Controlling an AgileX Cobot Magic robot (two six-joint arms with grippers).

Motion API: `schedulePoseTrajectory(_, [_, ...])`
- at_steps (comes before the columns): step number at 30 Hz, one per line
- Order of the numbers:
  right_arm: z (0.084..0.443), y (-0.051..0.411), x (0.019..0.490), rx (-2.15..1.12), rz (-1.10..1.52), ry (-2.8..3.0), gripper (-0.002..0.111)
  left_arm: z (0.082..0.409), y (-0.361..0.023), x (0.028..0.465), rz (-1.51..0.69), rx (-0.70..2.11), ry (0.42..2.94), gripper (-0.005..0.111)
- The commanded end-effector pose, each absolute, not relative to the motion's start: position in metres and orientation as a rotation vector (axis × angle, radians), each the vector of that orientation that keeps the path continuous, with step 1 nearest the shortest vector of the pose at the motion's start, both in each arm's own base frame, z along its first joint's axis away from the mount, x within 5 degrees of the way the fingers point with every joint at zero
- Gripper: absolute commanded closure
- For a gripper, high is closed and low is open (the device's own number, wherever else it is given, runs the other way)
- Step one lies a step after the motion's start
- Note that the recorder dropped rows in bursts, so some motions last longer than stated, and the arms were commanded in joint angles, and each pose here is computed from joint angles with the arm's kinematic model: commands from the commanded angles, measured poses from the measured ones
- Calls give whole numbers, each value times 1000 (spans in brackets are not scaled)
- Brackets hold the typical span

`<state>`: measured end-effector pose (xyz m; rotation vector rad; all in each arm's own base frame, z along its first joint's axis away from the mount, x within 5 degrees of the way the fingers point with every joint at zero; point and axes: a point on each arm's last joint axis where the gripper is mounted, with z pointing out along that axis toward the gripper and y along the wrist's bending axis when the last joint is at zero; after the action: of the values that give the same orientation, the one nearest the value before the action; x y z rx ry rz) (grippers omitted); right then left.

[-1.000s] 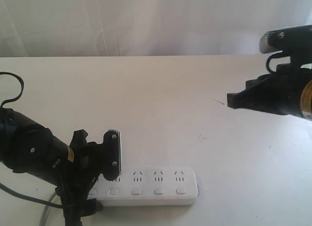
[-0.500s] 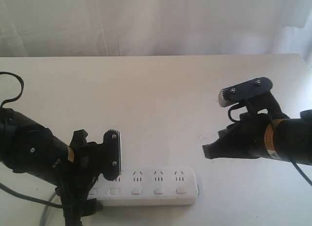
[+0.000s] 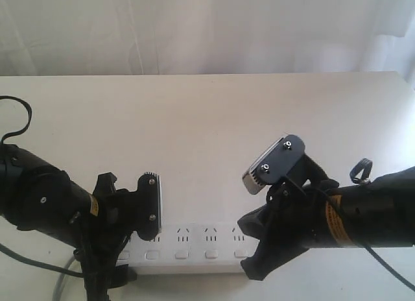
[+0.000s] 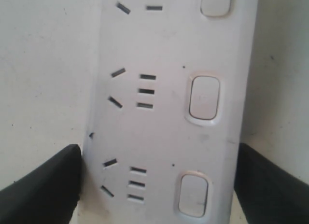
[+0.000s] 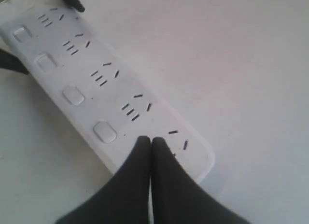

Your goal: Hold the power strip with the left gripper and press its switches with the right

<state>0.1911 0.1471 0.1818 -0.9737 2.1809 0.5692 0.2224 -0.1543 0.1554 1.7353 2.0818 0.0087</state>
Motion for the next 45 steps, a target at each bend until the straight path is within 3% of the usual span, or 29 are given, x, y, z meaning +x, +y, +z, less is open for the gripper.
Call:
schedulePoseTrajectory(1, [181,157,190,-1017,618,2182,108,155,-156,217,-10,1740,2091,107])
schedulePoseTrajectory(15, [174,196,191,-1089,764,2206,108,155,-158,215,-60,1684,2139,107])
schedulePoseTrajectory(30, [164,208,195,-987,866,2215,108,155,-159,215,-88,1647,2168,107])
schedulePoseTrajectory(45, [148,213,193,-1029,925,2236,108,119,-158,216,-65,1792,2241,107])
